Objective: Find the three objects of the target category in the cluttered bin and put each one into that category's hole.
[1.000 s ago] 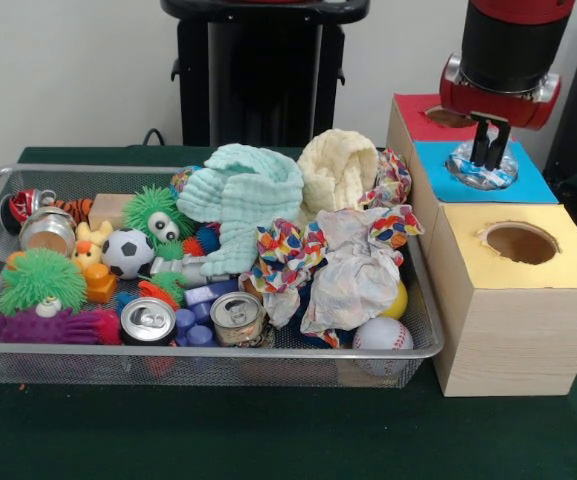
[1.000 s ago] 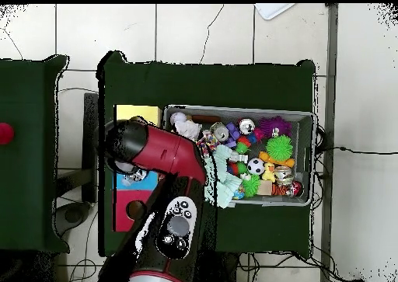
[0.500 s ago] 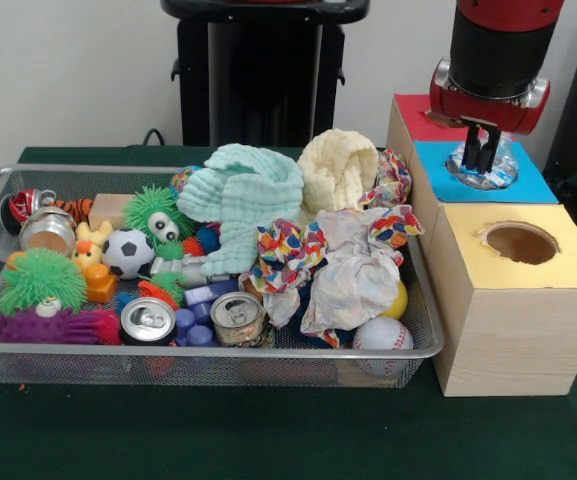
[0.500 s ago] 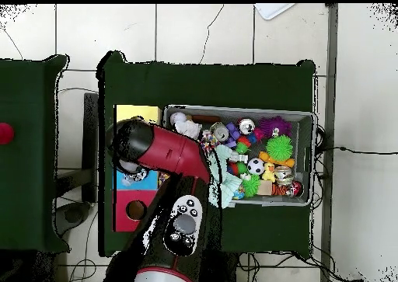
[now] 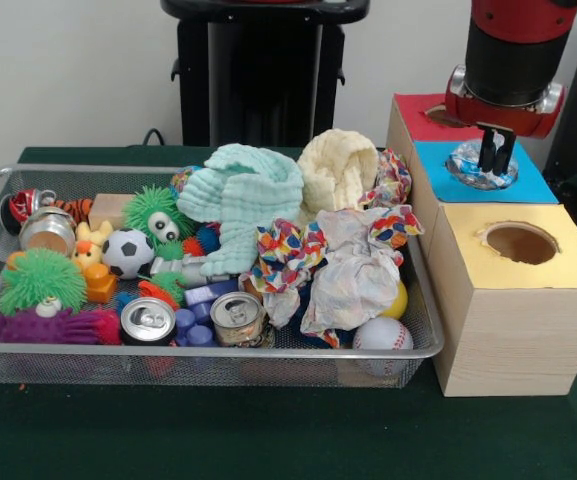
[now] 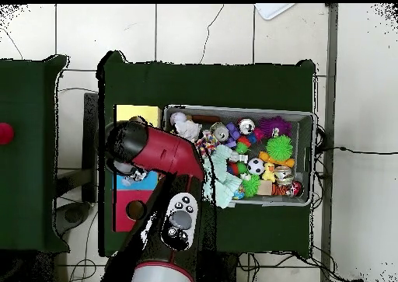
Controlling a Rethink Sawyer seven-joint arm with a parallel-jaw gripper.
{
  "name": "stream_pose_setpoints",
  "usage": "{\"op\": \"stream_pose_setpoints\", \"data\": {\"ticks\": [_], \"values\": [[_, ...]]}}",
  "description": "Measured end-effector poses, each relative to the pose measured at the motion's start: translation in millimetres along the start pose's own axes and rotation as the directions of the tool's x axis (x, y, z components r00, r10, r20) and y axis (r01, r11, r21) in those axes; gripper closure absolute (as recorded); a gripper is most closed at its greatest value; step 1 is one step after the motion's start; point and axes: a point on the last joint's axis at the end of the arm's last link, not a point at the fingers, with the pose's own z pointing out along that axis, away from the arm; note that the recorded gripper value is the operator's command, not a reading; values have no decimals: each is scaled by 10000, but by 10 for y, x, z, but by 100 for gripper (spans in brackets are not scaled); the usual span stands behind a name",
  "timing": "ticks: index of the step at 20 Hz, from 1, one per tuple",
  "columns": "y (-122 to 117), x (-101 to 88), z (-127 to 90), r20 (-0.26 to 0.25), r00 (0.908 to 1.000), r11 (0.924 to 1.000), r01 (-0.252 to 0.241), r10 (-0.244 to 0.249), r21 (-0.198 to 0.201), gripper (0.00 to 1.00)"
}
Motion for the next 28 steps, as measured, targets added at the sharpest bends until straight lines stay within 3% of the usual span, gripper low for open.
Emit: {"op": "stream_pose_setpoints", "data": {"ticks": [17,28], "values": [[-22,14,70,-117,9999,9999,91,-90,86,100],[-243,2,147,-428,9986,9995,-291,297,157,100]]}}
